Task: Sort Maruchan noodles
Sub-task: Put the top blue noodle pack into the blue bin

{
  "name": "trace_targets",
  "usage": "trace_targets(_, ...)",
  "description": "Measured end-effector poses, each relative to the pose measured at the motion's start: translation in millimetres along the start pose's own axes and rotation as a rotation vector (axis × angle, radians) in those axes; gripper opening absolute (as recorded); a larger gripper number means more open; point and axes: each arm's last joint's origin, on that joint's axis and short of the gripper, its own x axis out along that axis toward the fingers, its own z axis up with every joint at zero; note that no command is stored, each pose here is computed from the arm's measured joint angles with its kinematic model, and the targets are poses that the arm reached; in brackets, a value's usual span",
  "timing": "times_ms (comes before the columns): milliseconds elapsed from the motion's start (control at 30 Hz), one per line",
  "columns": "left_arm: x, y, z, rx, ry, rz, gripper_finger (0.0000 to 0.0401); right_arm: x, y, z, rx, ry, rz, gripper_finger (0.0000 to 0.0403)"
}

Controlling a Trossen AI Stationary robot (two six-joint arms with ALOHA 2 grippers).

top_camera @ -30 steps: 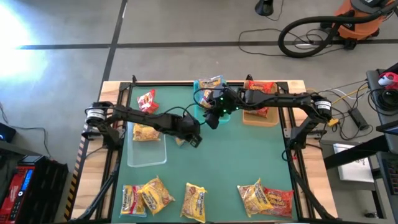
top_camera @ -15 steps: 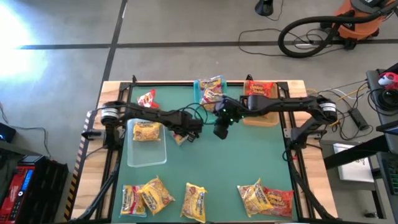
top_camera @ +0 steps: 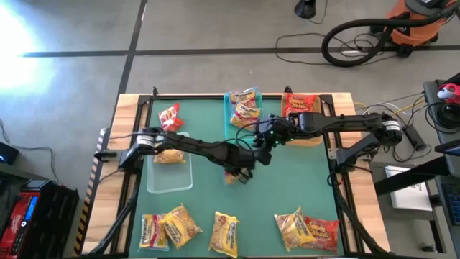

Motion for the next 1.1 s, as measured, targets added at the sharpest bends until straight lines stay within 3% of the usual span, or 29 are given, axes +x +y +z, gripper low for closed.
trace_targets(200, 2, -35, 21, 0.090, -0.062, -0.074, 0.0038, -12, 1, -5, -0.011, 0.018, 0.008, 0.0079)
trace_targets(533, -17, -26, 33, 0.254, -0.034, 0.079, 0.0039, -31, 13, -33, 0.027, 0.018, -0.096, 0.0079)
trace_targets(667, -14, -24, 30, 0.387, 0.027, 0.058, 0.0039, -27, 16, -52, 0.117, 0.007, -0.134, 0.0079)
trace_targets(800, -7, -22, 25, 0.538, 0.070, 0.041, 0.0039, -19, 20, -72, 0.217, -0.019, -0.097, 0.0079)
trace_targets(1100, -2, -23, 12, 0.760, 0.147, -0.026, 0.0039, -20, 23, -100, 0.436, -0.084, 0.003, 0.0079)
